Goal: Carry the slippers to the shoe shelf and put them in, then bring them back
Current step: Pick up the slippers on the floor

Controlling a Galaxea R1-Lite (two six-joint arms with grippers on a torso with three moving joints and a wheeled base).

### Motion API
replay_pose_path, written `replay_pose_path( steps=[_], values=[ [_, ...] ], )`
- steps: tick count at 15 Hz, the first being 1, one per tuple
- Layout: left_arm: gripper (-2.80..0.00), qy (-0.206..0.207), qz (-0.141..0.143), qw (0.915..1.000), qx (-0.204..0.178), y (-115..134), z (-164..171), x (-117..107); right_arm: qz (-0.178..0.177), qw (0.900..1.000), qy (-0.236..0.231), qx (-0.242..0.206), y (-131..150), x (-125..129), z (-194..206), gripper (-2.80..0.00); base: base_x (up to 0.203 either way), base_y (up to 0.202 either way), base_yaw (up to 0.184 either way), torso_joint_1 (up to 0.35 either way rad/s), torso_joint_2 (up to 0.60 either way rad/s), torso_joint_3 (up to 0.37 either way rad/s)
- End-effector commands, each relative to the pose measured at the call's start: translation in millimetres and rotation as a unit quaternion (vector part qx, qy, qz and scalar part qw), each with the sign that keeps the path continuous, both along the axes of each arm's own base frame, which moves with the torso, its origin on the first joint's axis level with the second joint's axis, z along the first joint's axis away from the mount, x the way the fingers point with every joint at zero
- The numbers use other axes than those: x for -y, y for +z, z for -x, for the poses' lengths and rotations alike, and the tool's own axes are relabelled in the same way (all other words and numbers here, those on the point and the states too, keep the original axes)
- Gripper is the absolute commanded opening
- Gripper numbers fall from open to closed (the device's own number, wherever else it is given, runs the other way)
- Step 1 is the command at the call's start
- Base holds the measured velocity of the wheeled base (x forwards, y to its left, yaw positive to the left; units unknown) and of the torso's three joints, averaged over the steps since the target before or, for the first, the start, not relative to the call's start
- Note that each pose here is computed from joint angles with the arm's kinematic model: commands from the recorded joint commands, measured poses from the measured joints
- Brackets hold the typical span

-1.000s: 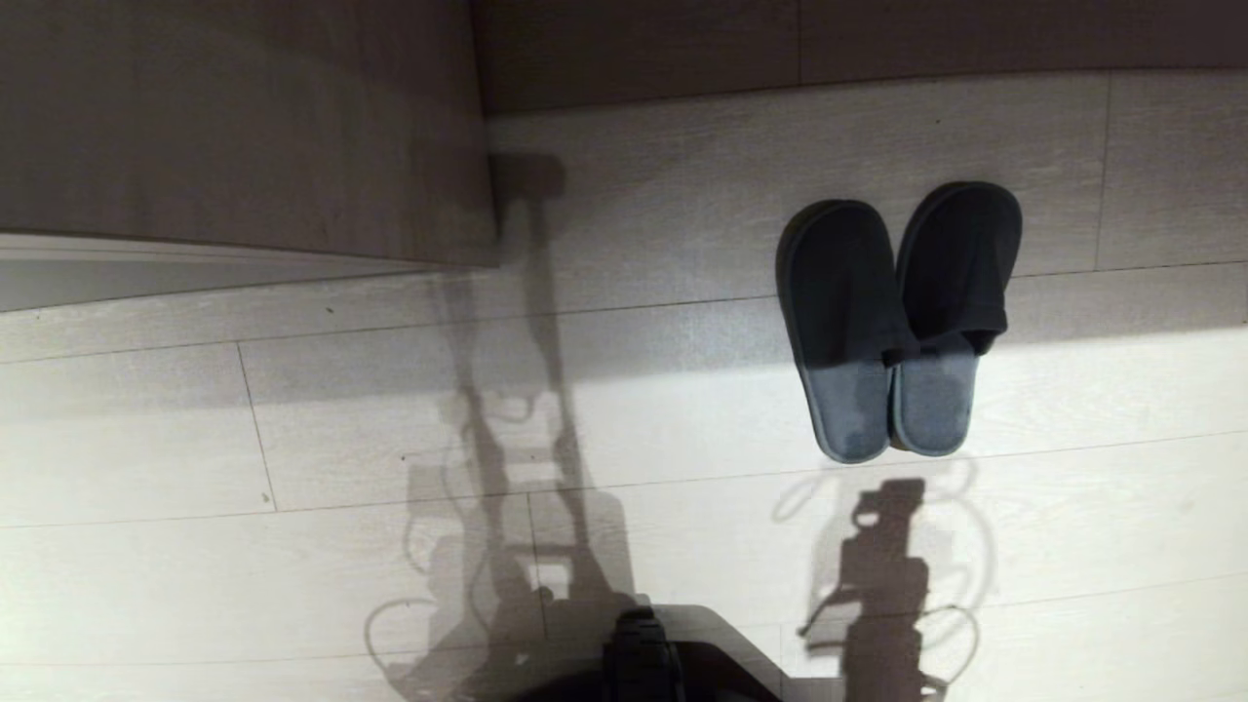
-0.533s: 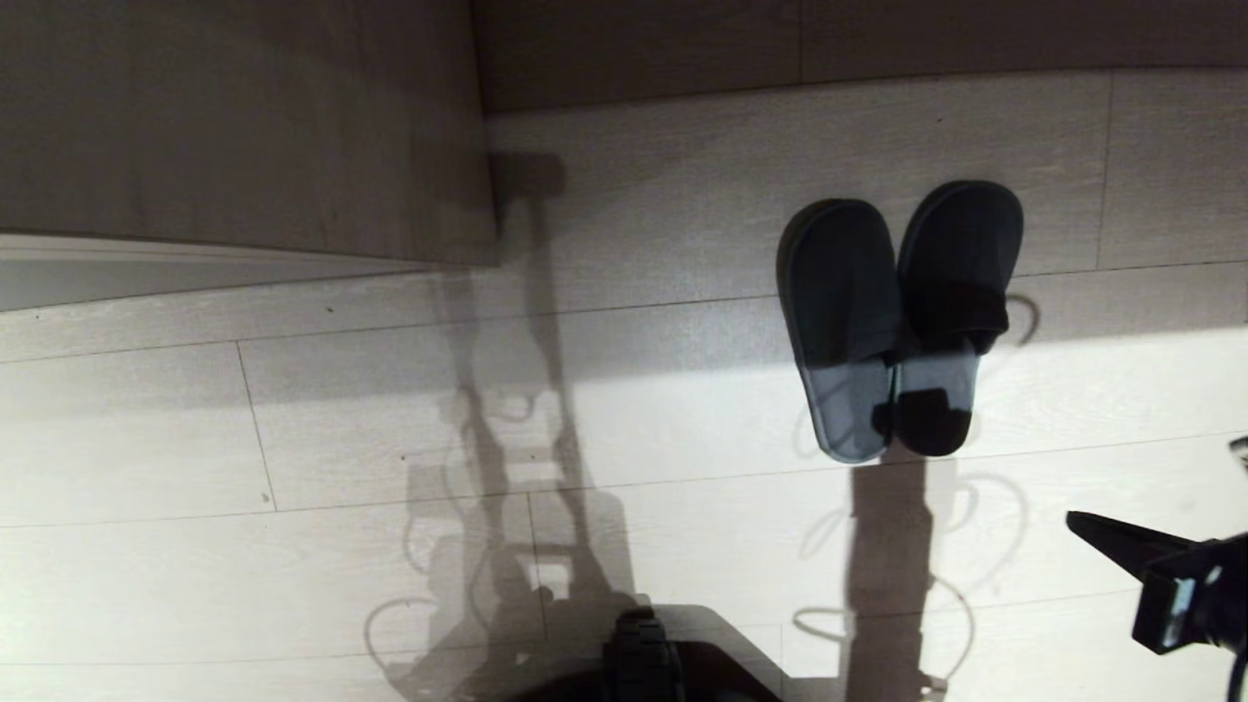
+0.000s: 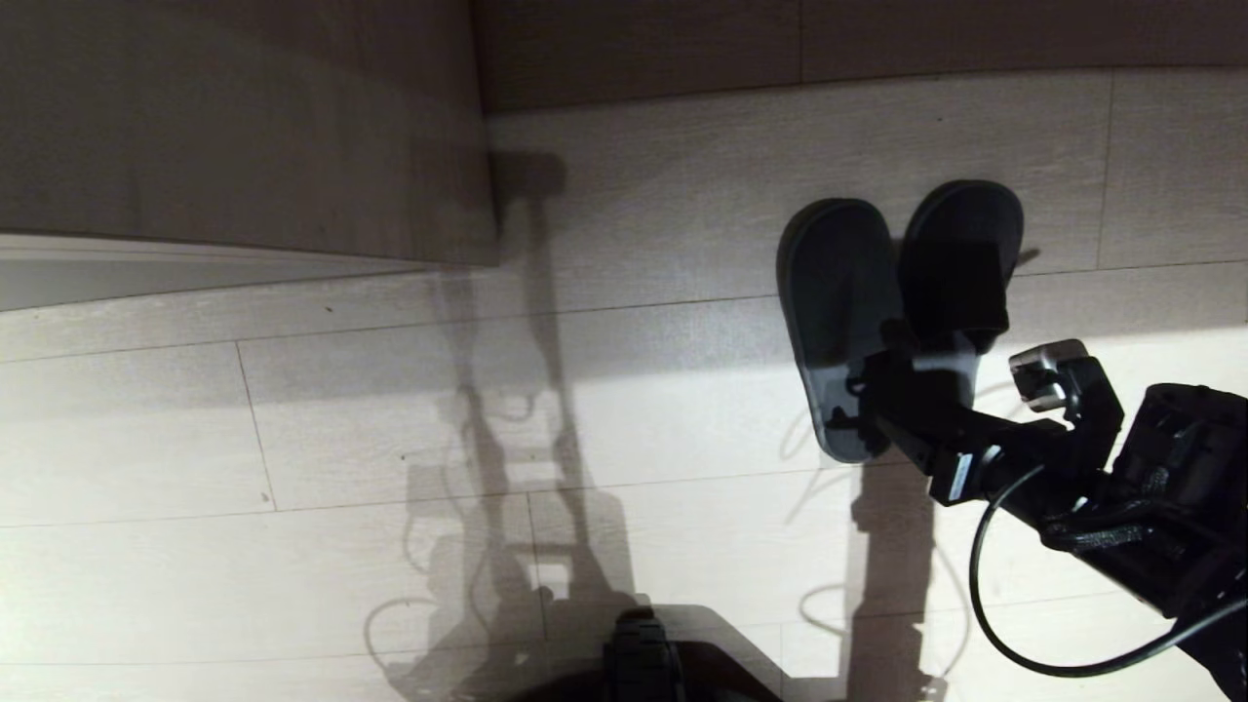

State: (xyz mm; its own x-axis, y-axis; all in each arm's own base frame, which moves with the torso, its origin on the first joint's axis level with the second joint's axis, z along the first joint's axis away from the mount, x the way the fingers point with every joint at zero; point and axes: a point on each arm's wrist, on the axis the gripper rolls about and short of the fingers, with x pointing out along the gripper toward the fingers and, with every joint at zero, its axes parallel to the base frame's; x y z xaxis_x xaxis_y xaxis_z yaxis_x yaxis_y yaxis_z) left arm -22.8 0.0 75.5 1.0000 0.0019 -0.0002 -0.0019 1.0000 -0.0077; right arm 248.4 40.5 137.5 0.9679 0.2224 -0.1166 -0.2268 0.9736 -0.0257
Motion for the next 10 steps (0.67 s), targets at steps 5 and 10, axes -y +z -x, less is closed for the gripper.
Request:
replay_pose_path(
  steps=[5, 10],
  values=[
    [-2.80, 0.000, 0.000, 1.0000, 0.000, 0, 0, 0, 0.044, 0.994, -0.015, 0.095, 18, -5, -29, 0.00, 0.000, 0.000, 0.000, 0.000, 0.00, 0.000],
    [-2.80, 0.000, 0.000, 1.0000, -0.001, 0, 0, 0, 0.061, 0.988, -0.021, 0.138, 30, -7, -44, 0.00, 0.000, 0.000, 0.000, 0.000, 0.00, 0.000]
  ],
)
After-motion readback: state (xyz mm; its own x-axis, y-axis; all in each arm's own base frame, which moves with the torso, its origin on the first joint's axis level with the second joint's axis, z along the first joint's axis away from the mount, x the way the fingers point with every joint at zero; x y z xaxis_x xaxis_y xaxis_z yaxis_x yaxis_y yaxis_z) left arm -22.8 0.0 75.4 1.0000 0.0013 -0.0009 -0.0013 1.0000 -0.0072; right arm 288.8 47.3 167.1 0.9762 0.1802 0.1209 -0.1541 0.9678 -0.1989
